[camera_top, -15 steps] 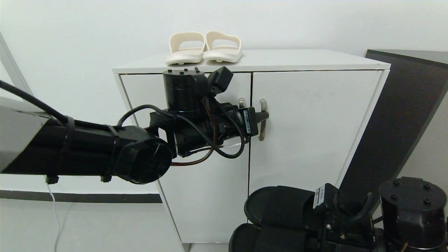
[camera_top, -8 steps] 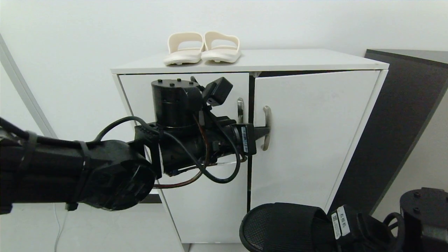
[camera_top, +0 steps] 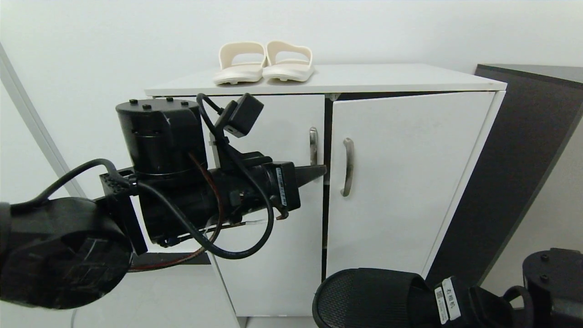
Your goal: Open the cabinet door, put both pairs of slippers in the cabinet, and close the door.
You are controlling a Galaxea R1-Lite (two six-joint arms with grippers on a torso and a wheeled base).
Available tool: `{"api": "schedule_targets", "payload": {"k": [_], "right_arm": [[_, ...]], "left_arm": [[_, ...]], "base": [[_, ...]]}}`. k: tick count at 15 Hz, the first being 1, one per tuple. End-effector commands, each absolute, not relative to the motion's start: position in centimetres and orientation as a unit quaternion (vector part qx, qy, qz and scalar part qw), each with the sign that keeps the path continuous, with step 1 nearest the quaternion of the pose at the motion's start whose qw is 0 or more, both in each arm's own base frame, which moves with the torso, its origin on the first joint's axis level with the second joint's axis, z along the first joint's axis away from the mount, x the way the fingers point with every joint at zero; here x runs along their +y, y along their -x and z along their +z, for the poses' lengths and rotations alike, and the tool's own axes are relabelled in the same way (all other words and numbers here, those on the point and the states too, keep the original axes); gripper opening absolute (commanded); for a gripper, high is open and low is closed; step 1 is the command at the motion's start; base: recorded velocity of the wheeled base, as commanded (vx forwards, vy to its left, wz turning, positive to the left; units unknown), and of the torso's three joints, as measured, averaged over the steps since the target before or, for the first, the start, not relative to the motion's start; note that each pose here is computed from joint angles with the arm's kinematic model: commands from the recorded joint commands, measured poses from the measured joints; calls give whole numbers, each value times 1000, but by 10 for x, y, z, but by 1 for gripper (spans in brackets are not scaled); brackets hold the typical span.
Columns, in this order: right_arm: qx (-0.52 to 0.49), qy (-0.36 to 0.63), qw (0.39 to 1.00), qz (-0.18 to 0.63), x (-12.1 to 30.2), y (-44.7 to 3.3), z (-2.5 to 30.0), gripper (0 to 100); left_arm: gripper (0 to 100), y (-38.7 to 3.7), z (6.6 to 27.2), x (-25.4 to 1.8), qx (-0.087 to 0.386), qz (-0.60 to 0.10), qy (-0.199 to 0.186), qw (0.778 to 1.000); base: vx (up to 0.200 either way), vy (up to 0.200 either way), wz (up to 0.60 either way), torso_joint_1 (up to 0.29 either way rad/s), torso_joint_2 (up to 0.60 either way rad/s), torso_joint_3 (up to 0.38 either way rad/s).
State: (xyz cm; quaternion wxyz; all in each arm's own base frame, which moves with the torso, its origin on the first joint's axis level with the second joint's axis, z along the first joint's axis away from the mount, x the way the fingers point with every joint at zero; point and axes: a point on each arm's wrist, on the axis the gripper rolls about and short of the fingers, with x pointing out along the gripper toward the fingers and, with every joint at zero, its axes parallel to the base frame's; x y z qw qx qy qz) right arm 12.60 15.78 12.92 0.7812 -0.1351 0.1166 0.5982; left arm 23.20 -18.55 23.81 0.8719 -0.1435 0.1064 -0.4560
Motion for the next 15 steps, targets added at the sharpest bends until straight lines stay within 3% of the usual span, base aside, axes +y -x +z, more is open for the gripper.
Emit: {"api": "schedule_targets", "payload": {"k": [1, 15], "right_arm": [[116, 139, 780, 599, 158, -126, 128, 0], [117, 143, 780, 598, 159, -127, 127, 0]], "left_arm": [[0, -246, 240, -181, 97, -446, 148, 878], [0, -296, 246, -211, 78, -443, 157, 879]], "base": [[0, 0, 0, 0, 0, 0], [0, 0, 0, 0, 0, 0]]}}
